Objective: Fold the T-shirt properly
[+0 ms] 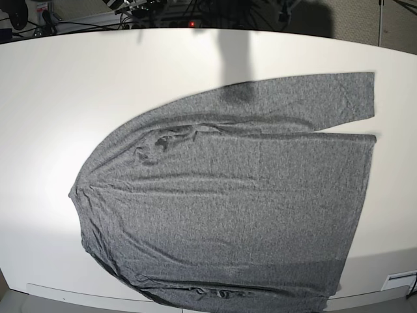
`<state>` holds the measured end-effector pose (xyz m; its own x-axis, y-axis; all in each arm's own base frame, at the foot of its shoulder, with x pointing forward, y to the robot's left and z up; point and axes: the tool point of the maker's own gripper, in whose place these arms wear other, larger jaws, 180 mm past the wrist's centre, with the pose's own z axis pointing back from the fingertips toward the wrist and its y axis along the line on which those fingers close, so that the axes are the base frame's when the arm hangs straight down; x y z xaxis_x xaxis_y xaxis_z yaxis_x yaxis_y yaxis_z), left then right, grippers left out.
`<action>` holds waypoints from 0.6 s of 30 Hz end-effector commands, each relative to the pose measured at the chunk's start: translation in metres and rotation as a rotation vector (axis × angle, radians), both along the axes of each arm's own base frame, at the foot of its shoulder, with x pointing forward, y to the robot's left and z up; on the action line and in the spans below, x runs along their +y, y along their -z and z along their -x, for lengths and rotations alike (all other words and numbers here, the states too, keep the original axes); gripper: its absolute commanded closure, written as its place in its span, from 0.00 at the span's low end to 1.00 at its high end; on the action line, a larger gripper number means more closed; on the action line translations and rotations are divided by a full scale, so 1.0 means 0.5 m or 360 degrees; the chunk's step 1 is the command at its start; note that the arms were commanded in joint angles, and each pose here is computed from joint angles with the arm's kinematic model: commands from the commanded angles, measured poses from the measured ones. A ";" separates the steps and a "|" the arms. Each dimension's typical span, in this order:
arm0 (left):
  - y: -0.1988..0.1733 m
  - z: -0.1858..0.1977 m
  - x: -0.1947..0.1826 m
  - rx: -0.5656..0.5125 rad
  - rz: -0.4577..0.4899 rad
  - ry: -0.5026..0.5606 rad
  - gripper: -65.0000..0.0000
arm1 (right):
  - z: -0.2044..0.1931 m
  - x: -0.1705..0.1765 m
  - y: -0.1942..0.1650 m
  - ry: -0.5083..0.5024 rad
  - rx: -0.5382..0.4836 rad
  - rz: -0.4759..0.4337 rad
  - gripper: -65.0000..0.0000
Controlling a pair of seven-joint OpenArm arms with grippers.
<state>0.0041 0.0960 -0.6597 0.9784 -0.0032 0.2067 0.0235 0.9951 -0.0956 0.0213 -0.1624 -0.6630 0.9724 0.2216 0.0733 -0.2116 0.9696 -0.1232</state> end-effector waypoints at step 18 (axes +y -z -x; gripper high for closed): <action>-0.002 -0.002 -0.004 -0.0033 0.0010 -0.0001 0.69 | -0.009 -0.006 -0.001 -0.0005 -0.0031 0.0014 0.70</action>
<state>0.0067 0.0962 -0.6591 0.9751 -0.0022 0.2215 0.0239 0.9952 -0.0953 0.0230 -0.1621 -0.6629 0.9715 0.2224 0.0816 -0.2115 0.9695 -0.1234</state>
